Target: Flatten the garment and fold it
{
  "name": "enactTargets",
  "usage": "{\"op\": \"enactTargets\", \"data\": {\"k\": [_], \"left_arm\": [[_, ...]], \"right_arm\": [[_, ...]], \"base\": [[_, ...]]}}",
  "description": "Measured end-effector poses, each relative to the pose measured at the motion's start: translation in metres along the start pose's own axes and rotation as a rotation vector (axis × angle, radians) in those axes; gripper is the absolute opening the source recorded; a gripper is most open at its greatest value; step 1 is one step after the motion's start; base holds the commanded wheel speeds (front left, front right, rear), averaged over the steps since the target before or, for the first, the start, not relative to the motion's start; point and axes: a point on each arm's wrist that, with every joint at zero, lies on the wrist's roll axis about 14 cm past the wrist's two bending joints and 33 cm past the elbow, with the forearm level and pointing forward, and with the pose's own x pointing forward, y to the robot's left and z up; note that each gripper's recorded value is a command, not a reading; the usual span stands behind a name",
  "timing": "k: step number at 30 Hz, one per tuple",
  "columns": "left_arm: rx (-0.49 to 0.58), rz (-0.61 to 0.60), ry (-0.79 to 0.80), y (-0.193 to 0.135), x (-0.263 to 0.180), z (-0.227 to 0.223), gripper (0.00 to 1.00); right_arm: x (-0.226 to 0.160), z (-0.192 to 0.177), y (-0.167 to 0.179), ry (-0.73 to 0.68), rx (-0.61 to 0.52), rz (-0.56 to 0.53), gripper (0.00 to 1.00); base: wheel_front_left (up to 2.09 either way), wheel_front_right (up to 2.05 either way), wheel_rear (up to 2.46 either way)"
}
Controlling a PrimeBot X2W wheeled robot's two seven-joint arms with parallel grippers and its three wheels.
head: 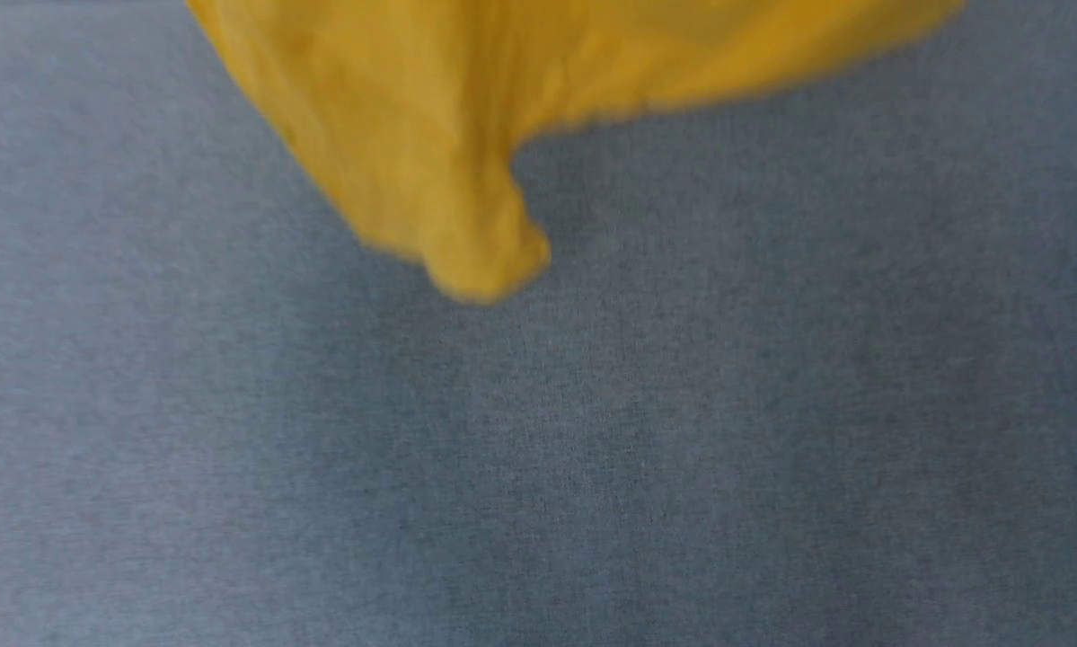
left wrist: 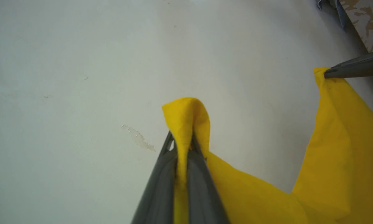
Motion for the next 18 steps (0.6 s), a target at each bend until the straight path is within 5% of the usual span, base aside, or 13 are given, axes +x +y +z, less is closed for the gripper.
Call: {"op": "enactTargets", "data": {"k": [8, 18], "left_arm": [[-0.029, 0.007, -0.051, -0.012, 0.034, -0.083, 0.0], [-0.146, -0.116, 0.015, -0.093, 0.01, -0.234, 0.0]], "right_arm": [[0.051, -0.096, -0.026, 0.093, -0.054, -0.052, 0.0], [0.066, -0.234, -0.05, 0.197, -0.093, -0.06, 0.0]], "base": [[0.0, 0.0, 0.0], [0.0, 0.0, 0.0]]}}
